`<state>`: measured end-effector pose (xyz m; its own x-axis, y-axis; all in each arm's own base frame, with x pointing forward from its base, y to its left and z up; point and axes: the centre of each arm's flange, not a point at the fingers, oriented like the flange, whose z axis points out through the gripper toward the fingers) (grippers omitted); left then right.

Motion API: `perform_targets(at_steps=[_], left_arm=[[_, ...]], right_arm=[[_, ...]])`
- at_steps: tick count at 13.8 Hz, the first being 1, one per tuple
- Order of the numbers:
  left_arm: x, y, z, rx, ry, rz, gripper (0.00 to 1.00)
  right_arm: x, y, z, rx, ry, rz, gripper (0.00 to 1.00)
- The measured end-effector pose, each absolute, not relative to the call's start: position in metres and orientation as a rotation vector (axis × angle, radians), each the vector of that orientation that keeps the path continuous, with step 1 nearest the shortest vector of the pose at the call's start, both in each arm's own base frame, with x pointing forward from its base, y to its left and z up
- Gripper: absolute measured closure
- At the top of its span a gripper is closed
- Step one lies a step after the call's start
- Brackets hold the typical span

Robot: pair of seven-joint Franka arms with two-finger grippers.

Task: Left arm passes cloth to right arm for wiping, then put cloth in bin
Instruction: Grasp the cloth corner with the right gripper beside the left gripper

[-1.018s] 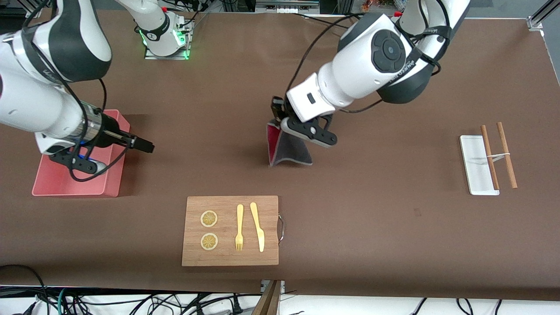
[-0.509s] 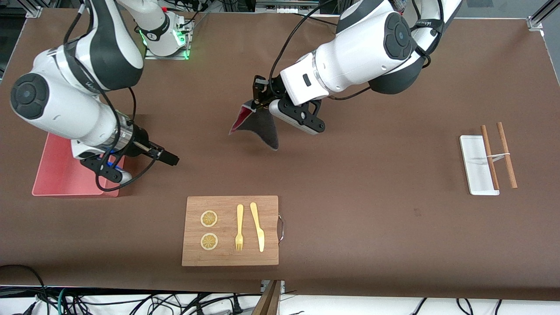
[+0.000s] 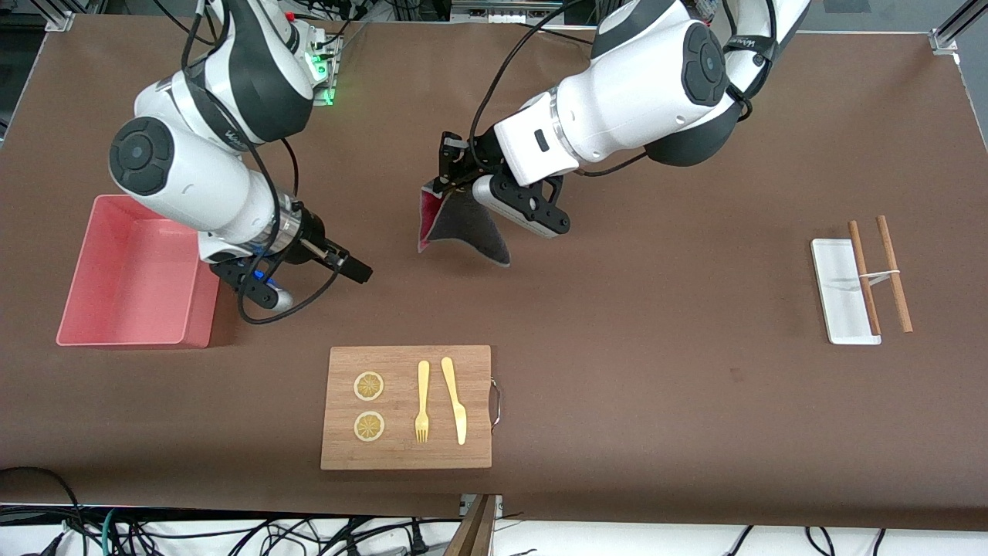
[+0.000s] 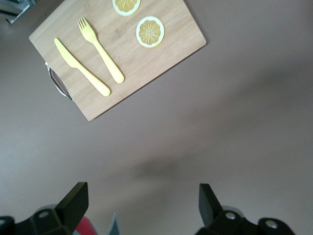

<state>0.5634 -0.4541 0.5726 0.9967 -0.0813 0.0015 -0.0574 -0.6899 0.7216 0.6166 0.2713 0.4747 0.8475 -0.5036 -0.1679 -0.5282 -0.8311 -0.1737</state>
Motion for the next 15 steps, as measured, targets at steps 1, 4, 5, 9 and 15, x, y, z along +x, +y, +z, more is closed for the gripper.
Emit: perform_targets(at_steps=[1,4,5,9,15], left_arm=[[0.563,-0.454,0.572,2.334,-0.096,-0.039,0.98],[0.564,-0.454,0.571,2.334,-0.094,-0.040,0.98],[0.565,-0.453,0.571,2.335,-0.092,-0.040,0.98],[0.567,-0.451,0.570,2.335,-0.087,-0.039,0.98],[0.568,-0.450,0.570,2.335,-0.085,-0.039,0.98]], right_arm=[[0.615,0.277,0.473,-2.798,0.802,0.188,0.00],[0.611,0.288,0.471,-2.750,0.811,0.245,0.00],[0.609,0.293,0.470,-2.744,0.814,0.256,0.00],[0.595,0.321,0.465,-2.736,0.868,0.298,0.00],[0.582,0.334,0.456,-2.749,0.862,0.419,0.00]])
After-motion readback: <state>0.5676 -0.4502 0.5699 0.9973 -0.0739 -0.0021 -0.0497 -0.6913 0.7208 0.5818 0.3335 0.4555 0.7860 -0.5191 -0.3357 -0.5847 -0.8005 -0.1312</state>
